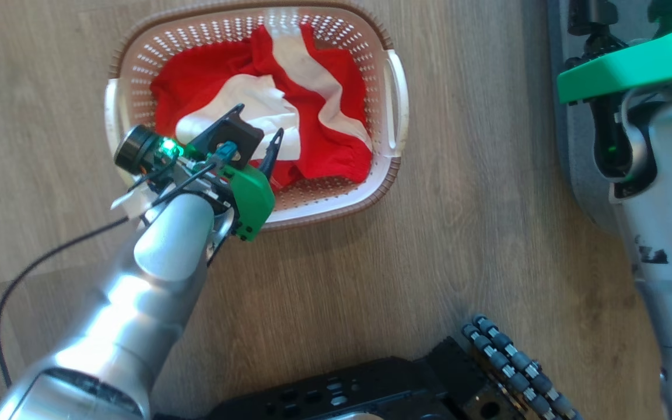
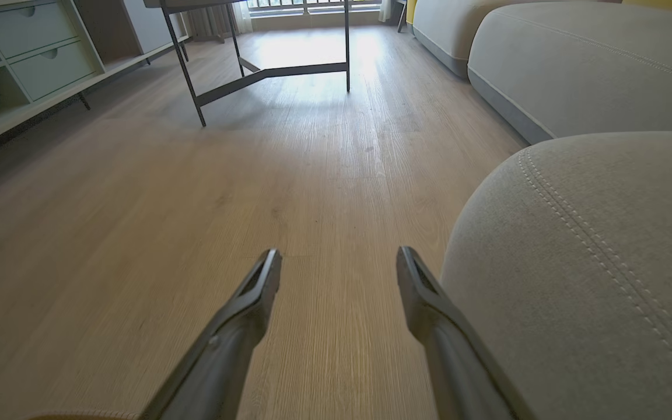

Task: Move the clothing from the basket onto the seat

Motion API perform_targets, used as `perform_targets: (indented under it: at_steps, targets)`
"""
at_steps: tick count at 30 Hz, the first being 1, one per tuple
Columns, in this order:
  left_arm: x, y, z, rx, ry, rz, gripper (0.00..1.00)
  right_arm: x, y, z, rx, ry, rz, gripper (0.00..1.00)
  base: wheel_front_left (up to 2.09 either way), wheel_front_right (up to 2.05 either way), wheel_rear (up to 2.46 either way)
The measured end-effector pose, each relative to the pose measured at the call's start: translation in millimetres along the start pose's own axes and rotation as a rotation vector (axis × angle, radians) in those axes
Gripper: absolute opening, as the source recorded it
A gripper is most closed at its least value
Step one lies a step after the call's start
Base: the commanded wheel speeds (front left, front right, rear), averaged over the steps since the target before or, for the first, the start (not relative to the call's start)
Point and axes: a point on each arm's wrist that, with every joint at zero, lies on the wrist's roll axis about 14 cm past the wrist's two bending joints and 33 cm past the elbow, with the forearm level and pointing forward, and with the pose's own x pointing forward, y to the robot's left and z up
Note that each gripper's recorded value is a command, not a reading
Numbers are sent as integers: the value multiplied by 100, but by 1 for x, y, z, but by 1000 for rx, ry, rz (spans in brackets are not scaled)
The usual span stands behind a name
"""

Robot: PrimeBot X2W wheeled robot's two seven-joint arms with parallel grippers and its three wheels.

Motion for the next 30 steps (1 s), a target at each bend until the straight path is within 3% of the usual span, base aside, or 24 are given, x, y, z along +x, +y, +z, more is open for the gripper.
perform_targets:
  at_steps: [11, 22, 23, 24, 25, 30]
  targets:
    - [22, 8, -43, 265, 263, -64, 100, -3, -8, -17, 6, 34, -30, 100, 0, 0, 0]
    - [20, 26, -71, 319, 450, -12, 100, -4, -9, -27, 18, 51, -39, 100, 0, 0, 0]
    - [20, 28, -71, 304, 450, 1, 95, -4, -9, -28, 19, 52, -39, 100, 0, 0, 0]
    - [19, 29, -72, 291, 454, 11, 41, -3, -9, -28, 19, 52, -39, 100, 0, 0, 0]
    - [19, 29, -72, 288, 456, 12, 0, -3, -9, -28, 20, 52, -39, 100, 0, 0, 0]
    - [16, 31, -70, 263, 458, 27, 0, -3, -7, -25, 22, 45, -36, 100, 0, 0, 0]
